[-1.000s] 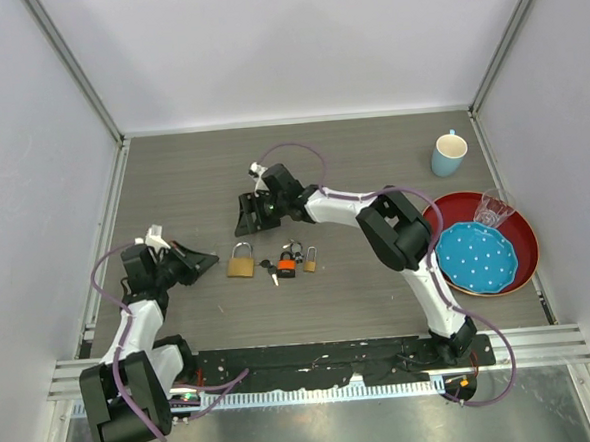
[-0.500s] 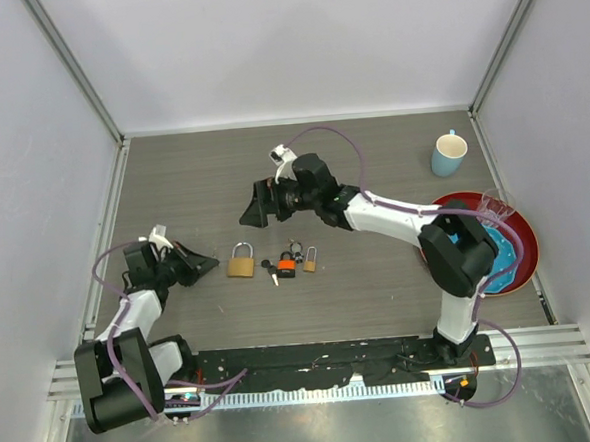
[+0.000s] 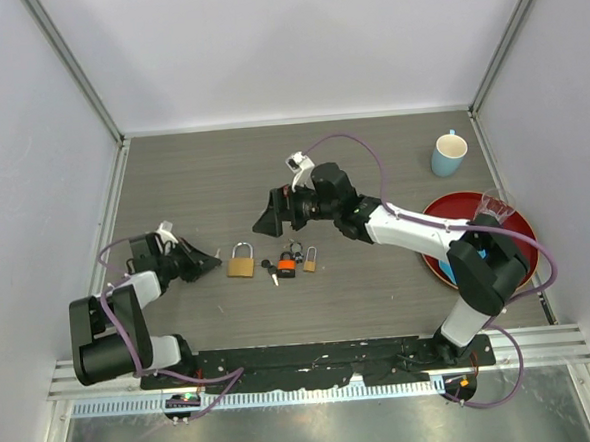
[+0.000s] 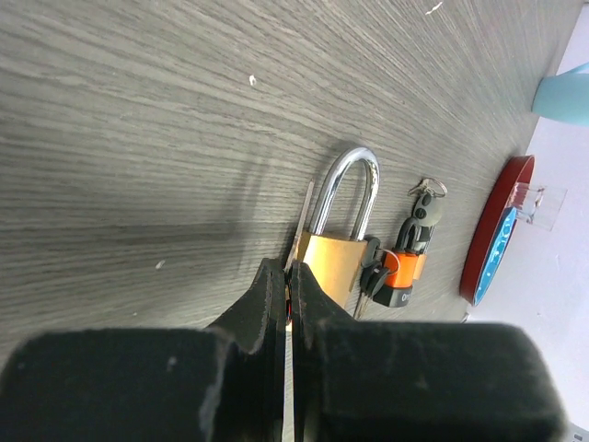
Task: Lock with the key
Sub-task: Place the key at the center of the board.
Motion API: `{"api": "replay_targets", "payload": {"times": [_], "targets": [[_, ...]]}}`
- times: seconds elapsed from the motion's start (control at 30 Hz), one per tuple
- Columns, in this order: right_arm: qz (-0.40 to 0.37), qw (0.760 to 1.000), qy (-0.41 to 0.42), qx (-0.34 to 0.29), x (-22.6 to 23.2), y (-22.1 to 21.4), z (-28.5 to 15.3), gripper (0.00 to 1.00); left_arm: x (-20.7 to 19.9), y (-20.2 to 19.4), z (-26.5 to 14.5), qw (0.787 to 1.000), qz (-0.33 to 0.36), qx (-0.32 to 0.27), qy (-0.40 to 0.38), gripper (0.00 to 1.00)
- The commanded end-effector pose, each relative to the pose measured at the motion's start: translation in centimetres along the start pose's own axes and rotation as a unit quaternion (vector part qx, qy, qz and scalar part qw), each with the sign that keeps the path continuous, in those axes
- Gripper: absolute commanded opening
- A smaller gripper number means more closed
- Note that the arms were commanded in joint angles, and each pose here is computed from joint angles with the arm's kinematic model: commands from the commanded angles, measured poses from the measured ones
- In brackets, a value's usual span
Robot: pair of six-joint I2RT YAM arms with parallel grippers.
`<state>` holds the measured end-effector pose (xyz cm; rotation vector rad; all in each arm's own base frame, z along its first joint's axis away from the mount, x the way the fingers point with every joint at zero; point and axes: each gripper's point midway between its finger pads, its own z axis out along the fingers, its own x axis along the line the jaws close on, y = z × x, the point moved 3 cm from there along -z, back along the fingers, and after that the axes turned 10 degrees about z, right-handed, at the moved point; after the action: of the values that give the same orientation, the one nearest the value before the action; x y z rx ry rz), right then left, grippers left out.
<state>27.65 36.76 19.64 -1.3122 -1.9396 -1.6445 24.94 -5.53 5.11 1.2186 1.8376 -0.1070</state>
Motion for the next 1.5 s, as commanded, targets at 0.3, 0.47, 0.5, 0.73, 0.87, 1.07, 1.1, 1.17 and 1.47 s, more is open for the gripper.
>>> {"api": "replay_targets", "payload": {"times": [0.3,0.47,0.5,0.73,0.87,1.07,1.1,1.17,1.47], "targets": [[-0.022,0.999,0.019,-0.044,2.0,1.8,-1.8,0.97,-1.6,1.7,1.0,0.999,0.044,-0.002,-0.023,0.44],[-0.022,0.999,0.020,-0.046,2.2,1.9,-2.1,0.97,-1.3,1.5,0.4,0.999,0.050,-0.017,-0.002,0.66],[-0.023,0.999,0.020,-0.044,2.2,1.9,-2.0,0.97,-1.5,1.8,0.2,0.998,0.054,-0.024,-0.003,0.69],[-0.019,0.999,0.023,-0.041,2.3,2.0,-1.8,0.98,-1.6,1.8,0.1,0.998,0.055,-0.026,-0.004,0.80],[-0.011,0.999,0.017,-0.031,1.8,1.7,-1.2,0.99,-2.1,2.1,-0.2,0.997,0.066,-0.038,-0.013,0.90],[0.005,0.999,0.005,-0.033,1.0,1.9,-1.0,1.00,-4.1,3.1,-1.6,0.993,0.085,-0.079,-0.037,0.93],[0.006,0.999,0.002,-0.036,0.9,2.0,-1.1,1.00,-4.3,3.3,-1.8,0.992,0.087,-0.084,-0.040,0.95],[0.010,0.999,-0.006,-0.039,0.7,2.2,-1.4,1.00,-4.9,3.7,-2.3,0.991,0.084,-0.095,-0.042,1.00],[0.067,0.992,-0.088,-0.052,-3.2,2.8,-3.9,0.99,-8.5,4.8,-5.2,0.983,0.098,-0.138,-0.077,1.00]]}}
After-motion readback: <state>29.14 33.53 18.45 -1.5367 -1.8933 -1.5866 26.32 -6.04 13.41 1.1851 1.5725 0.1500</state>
